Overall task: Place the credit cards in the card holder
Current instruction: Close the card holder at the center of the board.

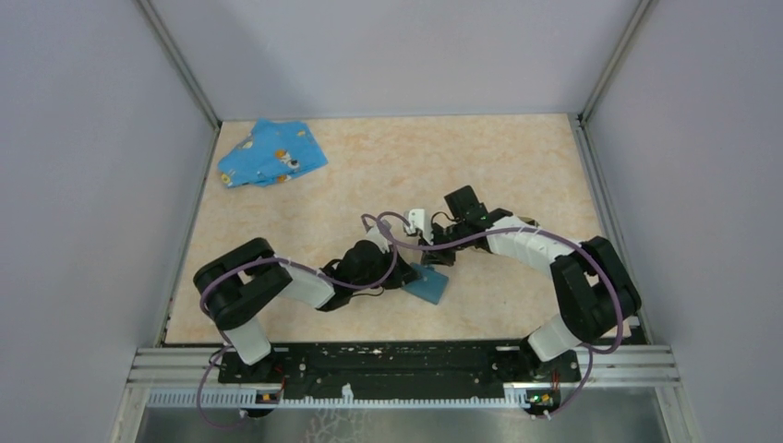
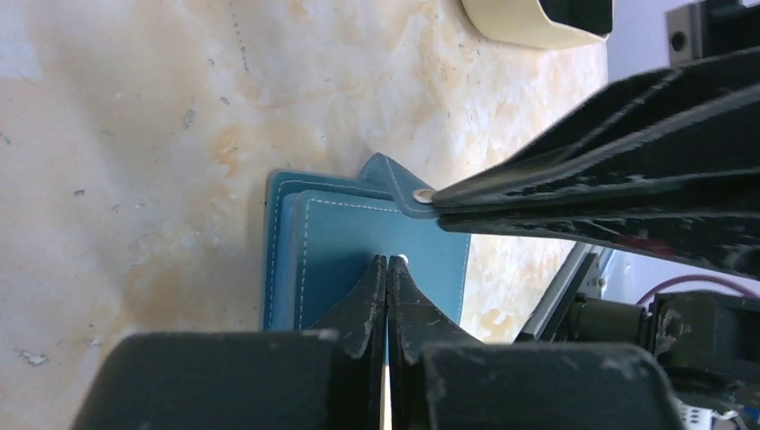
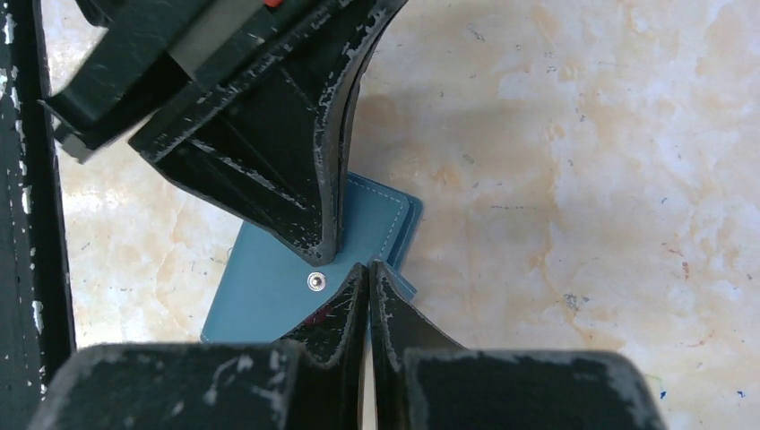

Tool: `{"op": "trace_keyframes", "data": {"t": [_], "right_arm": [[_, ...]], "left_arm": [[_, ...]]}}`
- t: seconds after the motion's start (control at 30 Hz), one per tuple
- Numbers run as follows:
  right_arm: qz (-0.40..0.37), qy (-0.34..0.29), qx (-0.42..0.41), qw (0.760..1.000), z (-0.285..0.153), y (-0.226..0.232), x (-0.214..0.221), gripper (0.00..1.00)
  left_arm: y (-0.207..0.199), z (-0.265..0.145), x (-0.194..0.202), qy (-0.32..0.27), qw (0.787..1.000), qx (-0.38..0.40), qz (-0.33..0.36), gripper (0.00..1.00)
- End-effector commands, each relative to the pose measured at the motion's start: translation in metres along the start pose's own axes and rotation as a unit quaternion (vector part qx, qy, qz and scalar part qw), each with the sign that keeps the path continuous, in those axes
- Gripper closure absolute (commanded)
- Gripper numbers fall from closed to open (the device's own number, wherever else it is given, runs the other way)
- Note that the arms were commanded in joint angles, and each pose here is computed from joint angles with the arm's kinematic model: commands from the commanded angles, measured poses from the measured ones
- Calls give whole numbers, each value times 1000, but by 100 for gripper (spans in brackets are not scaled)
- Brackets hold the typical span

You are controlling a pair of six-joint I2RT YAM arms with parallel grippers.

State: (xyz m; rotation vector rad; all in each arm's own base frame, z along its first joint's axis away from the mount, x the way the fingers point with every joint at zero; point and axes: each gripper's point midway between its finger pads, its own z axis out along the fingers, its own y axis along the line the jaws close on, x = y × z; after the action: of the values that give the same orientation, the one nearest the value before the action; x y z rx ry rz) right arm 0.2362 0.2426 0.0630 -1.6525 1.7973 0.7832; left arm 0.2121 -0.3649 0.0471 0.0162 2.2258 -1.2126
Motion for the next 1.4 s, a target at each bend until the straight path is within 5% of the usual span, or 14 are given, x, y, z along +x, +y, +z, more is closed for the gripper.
{"op": "trace_keyframes", "data": {"t": [0.0,0.27,0.53,0.9,1.17,1.37], "right_arm": [[-7,-36,18,999,-13,-4,-19,100],[26,-26,11,999,-19,9,-10,100],[73,48,-13,996,-15,21,24,100],[91,88,31,991,-26,3,26,80],[55,52,26,997,-40,-7,-18,47],[94,103,21,990,-20,-14,-11,46]], "left_arm": [[24,6,8,4,999,-44,-12,100],[49,9,14,3,996,-89,-9,100],[55,9,21,10,996,-88,-15,100],[51,10,24,17,997,-75,-12,100],[49,9,29,29,997,-66,-15,100],[49,10,29,27,998,-63,-17,100]]}}
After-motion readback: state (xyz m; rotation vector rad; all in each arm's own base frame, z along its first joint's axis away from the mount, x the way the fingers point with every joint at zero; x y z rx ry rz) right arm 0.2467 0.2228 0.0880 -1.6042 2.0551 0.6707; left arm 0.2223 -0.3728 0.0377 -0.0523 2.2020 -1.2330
